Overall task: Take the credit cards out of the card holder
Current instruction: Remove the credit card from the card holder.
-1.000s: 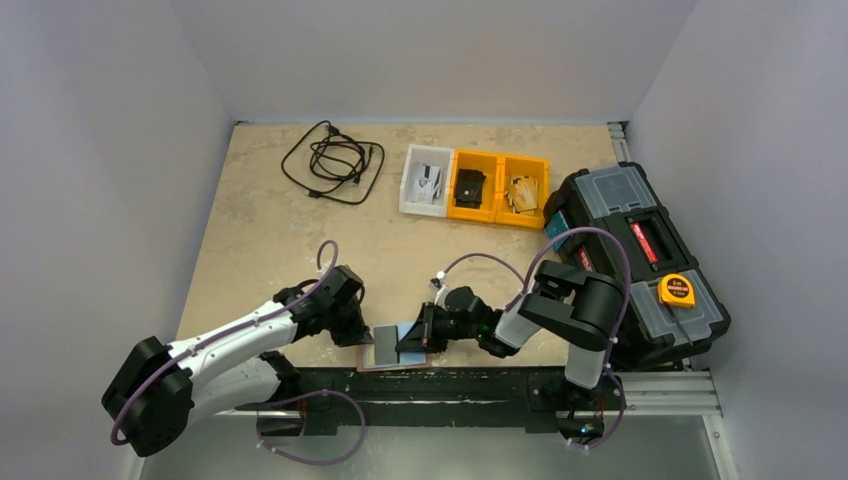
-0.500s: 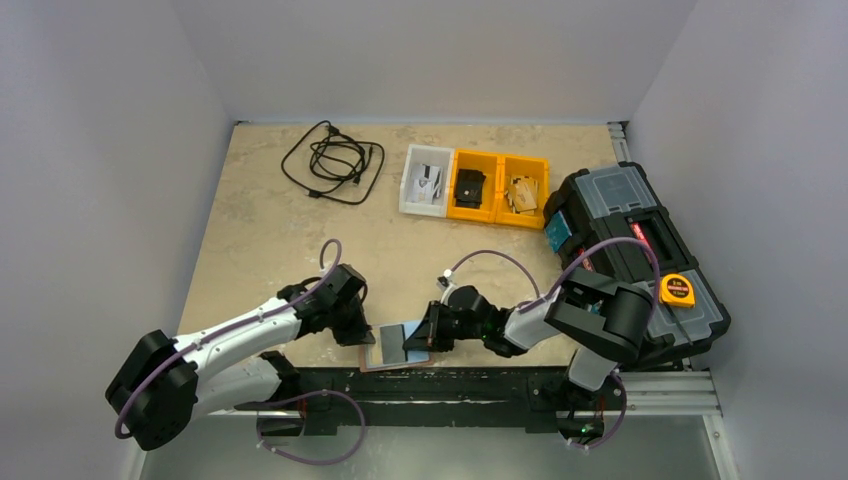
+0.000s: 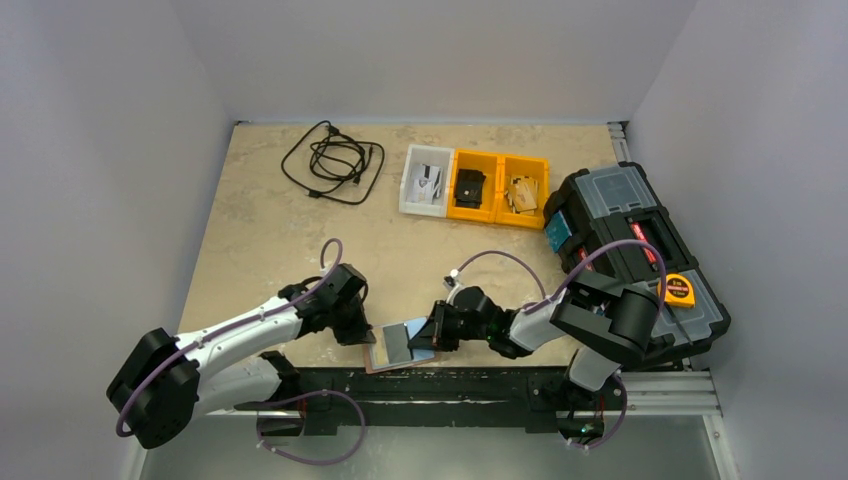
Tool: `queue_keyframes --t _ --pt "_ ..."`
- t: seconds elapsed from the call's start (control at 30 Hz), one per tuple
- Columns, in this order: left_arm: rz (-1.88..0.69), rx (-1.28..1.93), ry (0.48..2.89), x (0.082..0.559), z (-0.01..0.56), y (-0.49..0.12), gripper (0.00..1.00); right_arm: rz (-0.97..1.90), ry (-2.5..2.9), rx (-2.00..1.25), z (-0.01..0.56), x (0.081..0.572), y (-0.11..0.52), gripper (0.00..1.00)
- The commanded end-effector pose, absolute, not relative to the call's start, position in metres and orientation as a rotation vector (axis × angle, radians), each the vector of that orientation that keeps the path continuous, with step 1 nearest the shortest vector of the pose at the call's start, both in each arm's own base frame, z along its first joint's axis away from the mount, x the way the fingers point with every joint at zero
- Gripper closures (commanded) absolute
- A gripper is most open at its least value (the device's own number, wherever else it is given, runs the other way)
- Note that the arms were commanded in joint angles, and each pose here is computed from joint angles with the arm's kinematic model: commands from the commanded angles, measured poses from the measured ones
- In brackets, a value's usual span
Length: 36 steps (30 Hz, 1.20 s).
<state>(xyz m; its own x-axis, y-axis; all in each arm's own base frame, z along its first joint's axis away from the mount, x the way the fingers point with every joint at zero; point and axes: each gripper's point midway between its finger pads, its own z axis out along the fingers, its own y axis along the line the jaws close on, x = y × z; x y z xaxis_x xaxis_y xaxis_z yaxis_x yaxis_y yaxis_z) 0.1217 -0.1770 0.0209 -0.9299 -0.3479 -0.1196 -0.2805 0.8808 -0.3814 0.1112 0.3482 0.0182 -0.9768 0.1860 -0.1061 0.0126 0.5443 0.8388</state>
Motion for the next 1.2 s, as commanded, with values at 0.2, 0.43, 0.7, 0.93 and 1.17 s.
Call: queue_keyframes --t 0.2,0.43,0.7,0.93,1.17 --pt "-0.367 -0.472 2.914 0.112 0.004 -0.155 1.00 1.390 2.612 0.111 0.010 0.109 0.343 0.82" --pt "-0.381 -0.466 2.915 0.112 0.005 -0.157 1.00 1.430 2.622 0.088 0.005 0.110 0.355 0.80" --pt "-0.384 -0.457 2.918 0.112 0.005 -0.158 1.00 1.440 2.624 0.084 0.006 0.109 0.356 0.88" --pt "-0.379 -0.449 2.917 0.113 0.006 -0.158 1.00 1.423 2.617 0.140 0.007 0.108 0.346 1.00" --pt "-0.375 -0.435 2.917 0.114 0.009 -0.158 1.00 1.340 2.618 0.183 0.005 0.112 0.334 1.00"
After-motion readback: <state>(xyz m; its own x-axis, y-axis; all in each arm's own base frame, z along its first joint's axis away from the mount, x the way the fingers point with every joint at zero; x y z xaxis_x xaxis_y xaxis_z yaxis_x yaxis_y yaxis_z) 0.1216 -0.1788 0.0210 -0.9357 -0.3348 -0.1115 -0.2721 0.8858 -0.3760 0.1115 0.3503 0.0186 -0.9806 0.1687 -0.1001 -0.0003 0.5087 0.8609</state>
